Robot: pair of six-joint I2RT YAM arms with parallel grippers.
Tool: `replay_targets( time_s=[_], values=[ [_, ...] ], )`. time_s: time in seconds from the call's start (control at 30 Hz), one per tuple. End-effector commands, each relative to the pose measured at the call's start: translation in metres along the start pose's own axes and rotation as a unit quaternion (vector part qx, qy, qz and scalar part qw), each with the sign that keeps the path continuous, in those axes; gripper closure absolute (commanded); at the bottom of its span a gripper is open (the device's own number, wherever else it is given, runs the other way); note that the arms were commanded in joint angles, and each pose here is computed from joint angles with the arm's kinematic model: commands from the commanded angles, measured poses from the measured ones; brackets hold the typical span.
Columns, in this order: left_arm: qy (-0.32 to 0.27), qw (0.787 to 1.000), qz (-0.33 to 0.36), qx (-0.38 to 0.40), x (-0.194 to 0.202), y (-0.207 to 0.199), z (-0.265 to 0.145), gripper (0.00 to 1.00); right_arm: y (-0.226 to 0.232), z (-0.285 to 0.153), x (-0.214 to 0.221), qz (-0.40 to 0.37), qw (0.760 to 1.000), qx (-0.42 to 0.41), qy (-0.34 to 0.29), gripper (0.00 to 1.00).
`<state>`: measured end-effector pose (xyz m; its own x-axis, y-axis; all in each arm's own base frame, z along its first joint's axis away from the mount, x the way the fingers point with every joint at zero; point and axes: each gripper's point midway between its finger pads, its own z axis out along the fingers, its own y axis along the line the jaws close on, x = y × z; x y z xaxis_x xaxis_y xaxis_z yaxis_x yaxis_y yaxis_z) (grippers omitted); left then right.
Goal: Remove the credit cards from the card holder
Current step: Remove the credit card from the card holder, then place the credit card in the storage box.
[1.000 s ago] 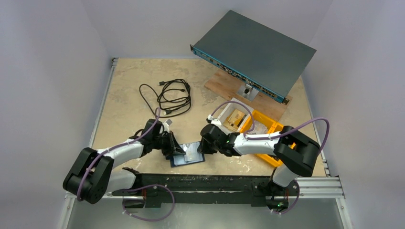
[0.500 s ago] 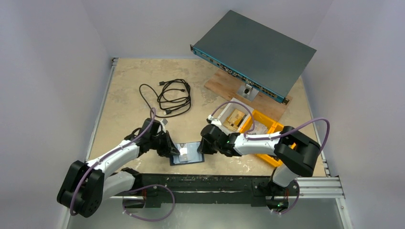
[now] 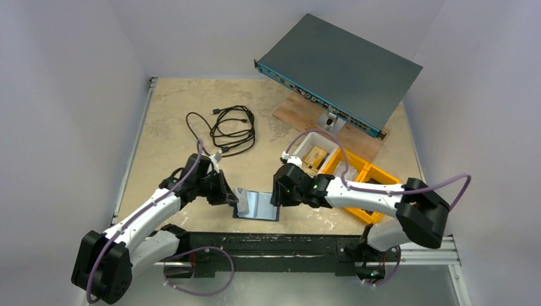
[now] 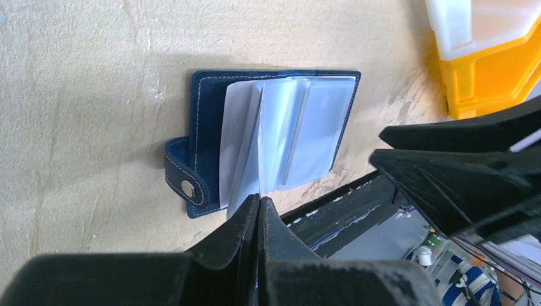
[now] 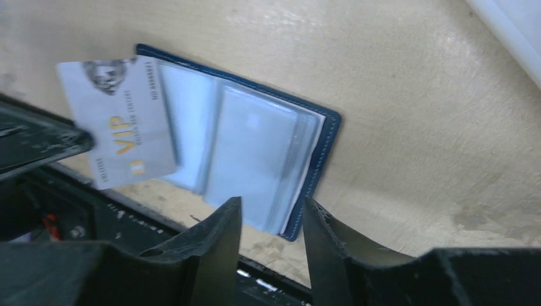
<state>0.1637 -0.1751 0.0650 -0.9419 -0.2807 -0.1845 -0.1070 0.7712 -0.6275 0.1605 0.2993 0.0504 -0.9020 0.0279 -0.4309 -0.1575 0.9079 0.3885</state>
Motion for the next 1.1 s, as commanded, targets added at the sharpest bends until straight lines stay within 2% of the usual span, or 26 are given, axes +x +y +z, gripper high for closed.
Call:
replay_targets(
  time_s=[0.0,0.17,0.23,0.33,0.53,0.8,0.93,1.07],
  values=[
    [-0.021,0.999,0.022,0.033,-0.013,-0.023,-0.014,1.0,0.031,-0.031,-0.03,-0.02,0.997,-0.059,-0.042,0.55],
    [-0.033,0.994,0.03,0.096,-0.018,-0.053,-0.029,1.0,0.051,-0.046,-0.038,-0.001,0.985,-0.164,-0.054,0.32],
    [-0.038,0.99,0.032,0.134,-0.02,-0.07,-0.036,1.0,0.058,-0.053,-0.042,0.012,0.974,-0.221,-0.05,0.29],
    [-0.052,0.978,0.036,0.198,-0.029,-0.096,-0.049,1.0,0.067,-0.071,-0.063,0.035,0.952,-0.294,-0.078,0.28],
    [-0.065,0.948,0.034,0.309,-0.041,-0.135,-0.073,1.0,0.081,-0.103,-0.087,0.034,0.925,-0.359,-0.123,0.28],
    [-0.052,0.919,0.031,0.39,-0.044,-0.159,-0.085,1.0,0.092,-0.123,-0.098,0.046,0.905,-0.399,-0.138,0.43],
    [-0.043,0.918,0.038,0.392,-0.041,-0.159,-0.085,1.0,0.095,-0.129,-0.101,0.055,0.897,-0.414,-0.142,0.56],
    [-0.037,0.919,0.045,0.391,-0.038,-0.159,-0.085,1.0,0.099,-0.129,-0.101,0.059,0.896,-0.42,-0.134,0.77]
  ],
)
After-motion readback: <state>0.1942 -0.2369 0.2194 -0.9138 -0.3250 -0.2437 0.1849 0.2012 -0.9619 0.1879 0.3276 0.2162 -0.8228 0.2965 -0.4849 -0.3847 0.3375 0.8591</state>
